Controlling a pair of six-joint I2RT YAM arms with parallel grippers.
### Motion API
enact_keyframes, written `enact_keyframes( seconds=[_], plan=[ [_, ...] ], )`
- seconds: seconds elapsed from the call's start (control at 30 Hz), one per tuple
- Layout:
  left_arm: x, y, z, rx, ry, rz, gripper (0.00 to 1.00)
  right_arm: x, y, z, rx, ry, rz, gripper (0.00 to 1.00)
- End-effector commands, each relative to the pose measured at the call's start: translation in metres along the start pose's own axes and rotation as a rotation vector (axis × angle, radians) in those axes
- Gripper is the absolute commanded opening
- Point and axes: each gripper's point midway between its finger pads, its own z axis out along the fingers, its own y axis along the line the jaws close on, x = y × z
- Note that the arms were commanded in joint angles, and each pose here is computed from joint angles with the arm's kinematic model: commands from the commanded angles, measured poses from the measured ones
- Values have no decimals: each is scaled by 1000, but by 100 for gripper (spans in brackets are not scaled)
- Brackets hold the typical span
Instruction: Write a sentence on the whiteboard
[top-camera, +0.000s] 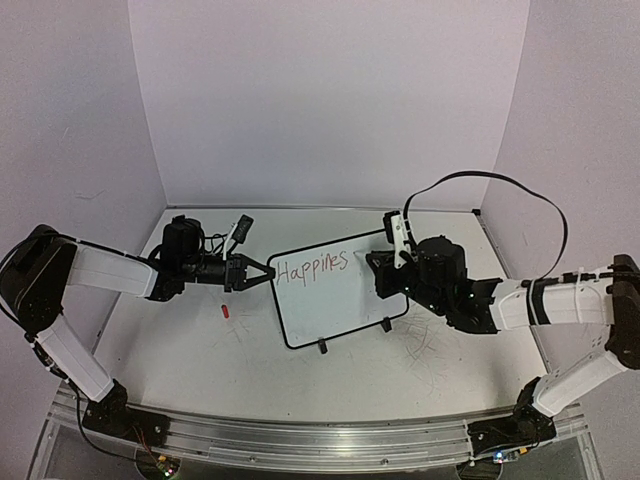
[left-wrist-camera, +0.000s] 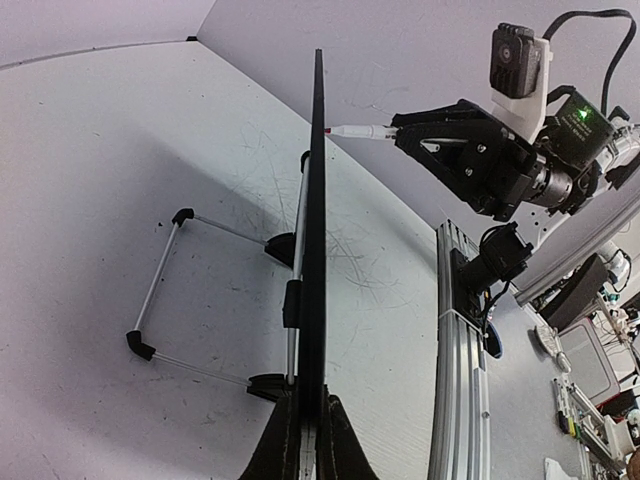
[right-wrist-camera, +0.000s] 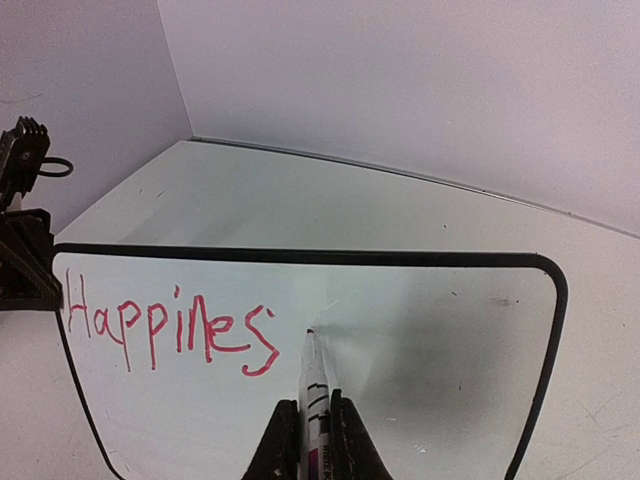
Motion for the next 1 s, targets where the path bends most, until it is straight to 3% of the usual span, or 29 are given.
enact_keyframes(
  seconds=[0.0, 0.5, 0.97],
  plan=[
    [-7, -10, 0, 34, 4, 25, 0, -25, -1, 4, 22, -70, 21, 0],
    [-8, -10, 0, 35, 4, 26, 0, -27, 6, 9, -11, -72, 9, 0],
    [-8, -11, 0, 35, 2, 28, 0, -3, 10, 10, -30, 1, 16, 0]
  ],
)
